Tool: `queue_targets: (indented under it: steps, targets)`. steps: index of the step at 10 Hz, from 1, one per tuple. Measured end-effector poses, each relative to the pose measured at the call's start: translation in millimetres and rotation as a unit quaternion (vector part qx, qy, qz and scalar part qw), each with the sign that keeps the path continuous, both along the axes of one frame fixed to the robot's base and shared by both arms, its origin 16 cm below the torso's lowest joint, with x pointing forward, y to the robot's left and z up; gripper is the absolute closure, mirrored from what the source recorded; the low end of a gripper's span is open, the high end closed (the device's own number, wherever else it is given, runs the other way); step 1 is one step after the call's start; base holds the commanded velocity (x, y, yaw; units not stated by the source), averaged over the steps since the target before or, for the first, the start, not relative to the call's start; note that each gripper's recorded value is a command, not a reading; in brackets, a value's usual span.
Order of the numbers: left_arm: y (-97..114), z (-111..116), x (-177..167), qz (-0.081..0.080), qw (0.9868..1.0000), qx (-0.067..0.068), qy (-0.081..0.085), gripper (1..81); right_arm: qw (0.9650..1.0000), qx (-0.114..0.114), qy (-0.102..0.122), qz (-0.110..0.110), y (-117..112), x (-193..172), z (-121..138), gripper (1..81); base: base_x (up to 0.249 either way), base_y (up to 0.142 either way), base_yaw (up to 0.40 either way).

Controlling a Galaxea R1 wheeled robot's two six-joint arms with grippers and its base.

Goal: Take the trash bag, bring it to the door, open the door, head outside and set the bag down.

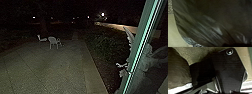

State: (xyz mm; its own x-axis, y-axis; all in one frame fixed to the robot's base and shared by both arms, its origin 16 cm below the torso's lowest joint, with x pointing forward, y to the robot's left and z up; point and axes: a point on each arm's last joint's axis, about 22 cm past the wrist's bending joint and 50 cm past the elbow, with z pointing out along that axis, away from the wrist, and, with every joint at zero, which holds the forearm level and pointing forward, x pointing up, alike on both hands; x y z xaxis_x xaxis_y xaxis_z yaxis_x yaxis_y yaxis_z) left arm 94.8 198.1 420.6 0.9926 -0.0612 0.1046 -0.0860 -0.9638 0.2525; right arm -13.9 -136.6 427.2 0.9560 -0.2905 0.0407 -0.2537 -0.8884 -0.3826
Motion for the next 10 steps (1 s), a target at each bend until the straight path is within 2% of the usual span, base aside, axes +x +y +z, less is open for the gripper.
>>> queue_targets:
  steps: [2, 6, 9, 10]
  targets:
    - [-1, 1, 13, 0.001, 0.9999, 0.000, -0.010, 81.1, 1.0000, -0.001, -0.010, -0.001, -1, 15, 1, 1.0, 0.079, 0.000, 0.000]
    - [0, -1, -5, 0.000, 1.0000, 0.000, 0.004, 81.1, 1.0000, 0.000, 0.000, 0.000, 0, 0, 0, 1.0, 0.080, 0.000, 0.000]
    - [-2, 2, 18, 0.002, 0.9999, 0.000, -0.013, 81.1, 0.9999, -0.001, -0.011, -0.002, -2, 16, 1, 1.0, 0.080, 0.000, 0.000]
    - [0, 0, 3, 0.001, 1.0000, 0.001, -0.004, 81.1, 1.0000, 0.000, -0.003, -0.001, 0, 2, 0, 1.0, 0.080, 0.000, 0.000]
